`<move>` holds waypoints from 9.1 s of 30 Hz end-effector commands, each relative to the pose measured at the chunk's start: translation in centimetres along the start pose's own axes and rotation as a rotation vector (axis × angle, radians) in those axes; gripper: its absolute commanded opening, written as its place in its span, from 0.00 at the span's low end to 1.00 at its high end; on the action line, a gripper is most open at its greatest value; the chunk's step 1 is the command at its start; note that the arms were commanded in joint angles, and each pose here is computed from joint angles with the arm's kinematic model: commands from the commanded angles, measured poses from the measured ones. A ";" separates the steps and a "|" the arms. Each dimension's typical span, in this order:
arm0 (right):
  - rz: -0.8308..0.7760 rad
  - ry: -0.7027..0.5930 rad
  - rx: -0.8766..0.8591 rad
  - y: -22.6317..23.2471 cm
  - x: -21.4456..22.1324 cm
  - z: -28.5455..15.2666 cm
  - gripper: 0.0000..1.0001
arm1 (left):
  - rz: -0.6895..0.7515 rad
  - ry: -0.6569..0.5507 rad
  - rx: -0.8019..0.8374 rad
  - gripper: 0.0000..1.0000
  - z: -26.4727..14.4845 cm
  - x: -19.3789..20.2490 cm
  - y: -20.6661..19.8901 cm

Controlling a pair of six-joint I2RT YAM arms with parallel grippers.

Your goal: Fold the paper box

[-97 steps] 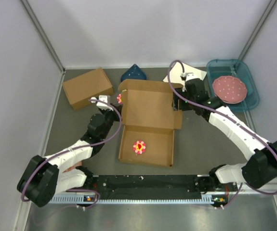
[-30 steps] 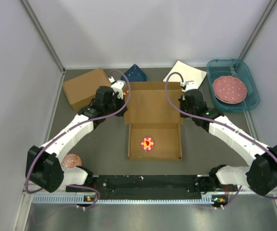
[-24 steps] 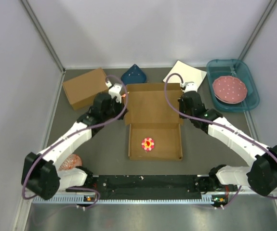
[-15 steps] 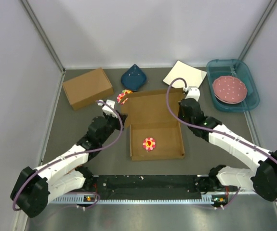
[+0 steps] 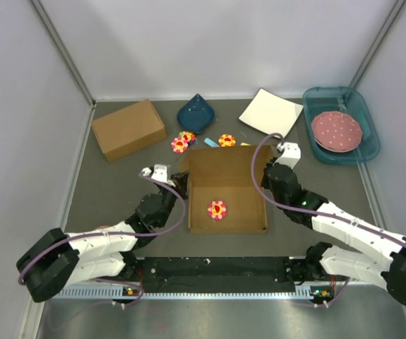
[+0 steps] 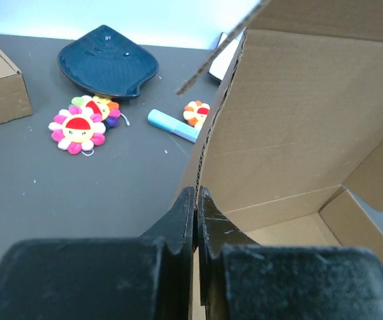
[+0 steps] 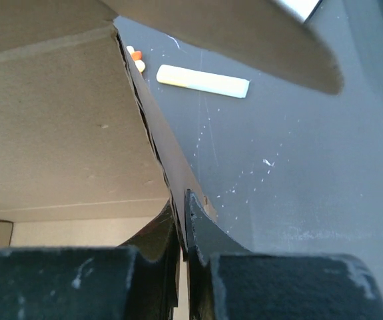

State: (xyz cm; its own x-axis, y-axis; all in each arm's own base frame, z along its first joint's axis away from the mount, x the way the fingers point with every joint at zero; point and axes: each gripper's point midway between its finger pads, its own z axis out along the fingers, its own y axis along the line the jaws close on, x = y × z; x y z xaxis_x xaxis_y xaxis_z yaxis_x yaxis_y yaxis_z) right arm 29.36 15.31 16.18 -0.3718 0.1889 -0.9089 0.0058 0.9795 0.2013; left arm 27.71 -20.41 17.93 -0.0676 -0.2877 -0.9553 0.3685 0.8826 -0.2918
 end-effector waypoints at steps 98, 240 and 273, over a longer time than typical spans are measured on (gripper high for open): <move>0.060 -0.048 -0.045 -4.5 -0.2 -10.8 0.73 | -0.001 0.075 -0.183 0.00 -6.0 10.9 -2.8; -0.078 0.136 0.005 -3.4 4.9 -8.0 0.99 | -0.116 0.714 0.034 0.62 -11.2 13.5 -8.4; 0.052 0.458 -0.200 4.4 14.6 -0.5 0.88 | -0.158 0.483 -0.387 0.74 -6.0 9.2 6.3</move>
State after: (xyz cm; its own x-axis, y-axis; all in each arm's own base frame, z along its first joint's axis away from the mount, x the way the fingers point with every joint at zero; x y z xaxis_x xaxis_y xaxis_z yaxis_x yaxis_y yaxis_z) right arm 25.91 21.39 6.10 -0.6475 0.2715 -0.7121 -0.0338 0.9232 0.3828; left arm 22.97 -17.00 6.76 -0.5515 -0.3710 -0.7471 -0.0456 0.9077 -0.4170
